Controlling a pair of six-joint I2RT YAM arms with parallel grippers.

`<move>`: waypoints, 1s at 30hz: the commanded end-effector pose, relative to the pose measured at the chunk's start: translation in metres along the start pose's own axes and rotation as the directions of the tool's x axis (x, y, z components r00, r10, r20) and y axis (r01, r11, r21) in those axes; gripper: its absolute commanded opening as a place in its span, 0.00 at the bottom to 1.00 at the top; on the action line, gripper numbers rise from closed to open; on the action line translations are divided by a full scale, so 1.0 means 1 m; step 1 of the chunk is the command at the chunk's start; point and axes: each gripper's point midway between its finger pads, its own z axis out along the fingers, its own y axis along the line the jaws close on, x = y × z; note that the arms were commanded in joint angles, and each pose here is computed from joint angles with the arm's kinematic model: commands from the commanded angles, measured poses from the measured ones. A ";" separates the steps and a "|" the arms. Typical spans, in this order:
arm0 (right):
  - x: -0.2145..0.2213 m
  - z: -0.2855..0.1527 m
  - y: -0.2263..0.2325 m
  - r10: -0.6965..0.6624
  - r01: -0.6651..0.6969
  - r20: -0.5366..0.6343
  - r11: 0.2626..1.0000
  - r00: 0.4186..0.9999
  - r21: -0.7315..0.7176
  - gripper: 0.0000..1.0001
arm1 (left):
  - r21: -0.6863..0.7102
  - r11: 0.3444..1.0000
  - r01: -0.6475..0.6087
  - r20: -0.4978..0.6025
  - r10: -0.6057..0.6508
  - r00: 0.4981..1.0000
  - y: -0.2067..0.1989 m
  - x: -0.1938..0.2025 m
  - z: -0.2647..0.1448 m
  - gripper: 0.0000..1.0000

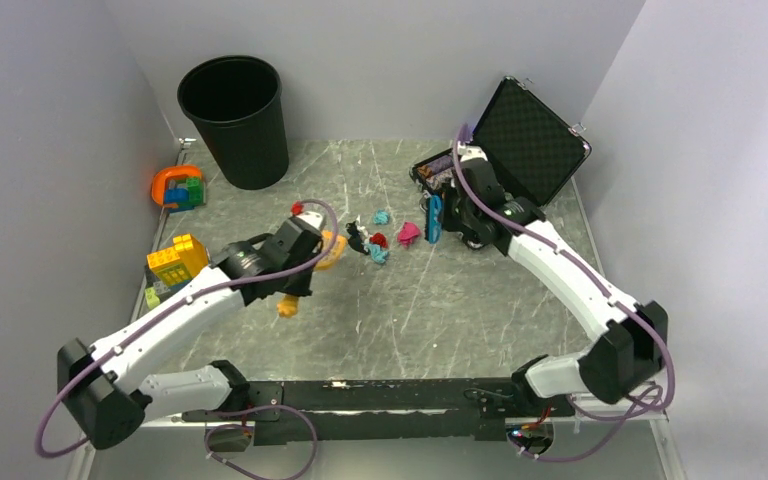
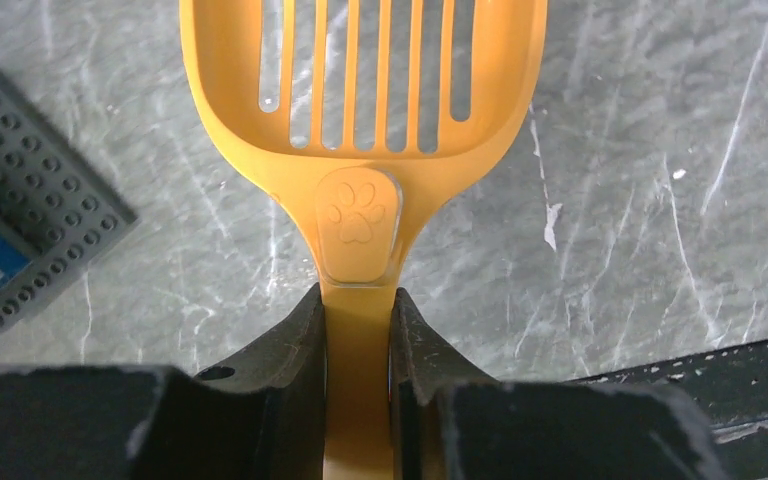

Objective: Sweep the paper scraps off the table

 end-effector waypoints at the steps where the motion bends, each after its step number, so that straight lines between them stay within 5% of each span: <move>1: -0.029 0.012 0.043 0.081 -0.080 0.005 0.986 0.997 -0.149 0.00 | -0.029 0.993 0.112 0.052 -0.110 0.993 0.027 -0.003 -0.012 0.00; 6: -0.039 0.048 0.096 0.257 -0.284 -0.131 0.916 0.958 -0.283 0.00 | -0.114 0.977 0.182 0.068 -0.175 0.982 0.058 0.000 -0.016 0.00; 14: -0.037 0.100 0.169 0.338 -0.432 -0.292 0.820 0.895 -0.375 0.00 | -0.130 0.967 0.219 0.072 -0.211 0.975 0.077 0.017 -0.018 0.00; 25: 0.024 0.186 0.135 0.564 -0.592 -0.336 0.805 0.754 0.023 0.00 | -0.037 0.979 0.199 0.085 -0.196 0.977 0.064 0.013 -0.029 0.00; 30: 0.050 0.168 0.084 0.565 -0.531 -0.262 0.825 0.783 0.193 0.00 | -0.014 0.981 0.194 0.078 -0.193 0.978 0.059 0.015 -0.022 0.00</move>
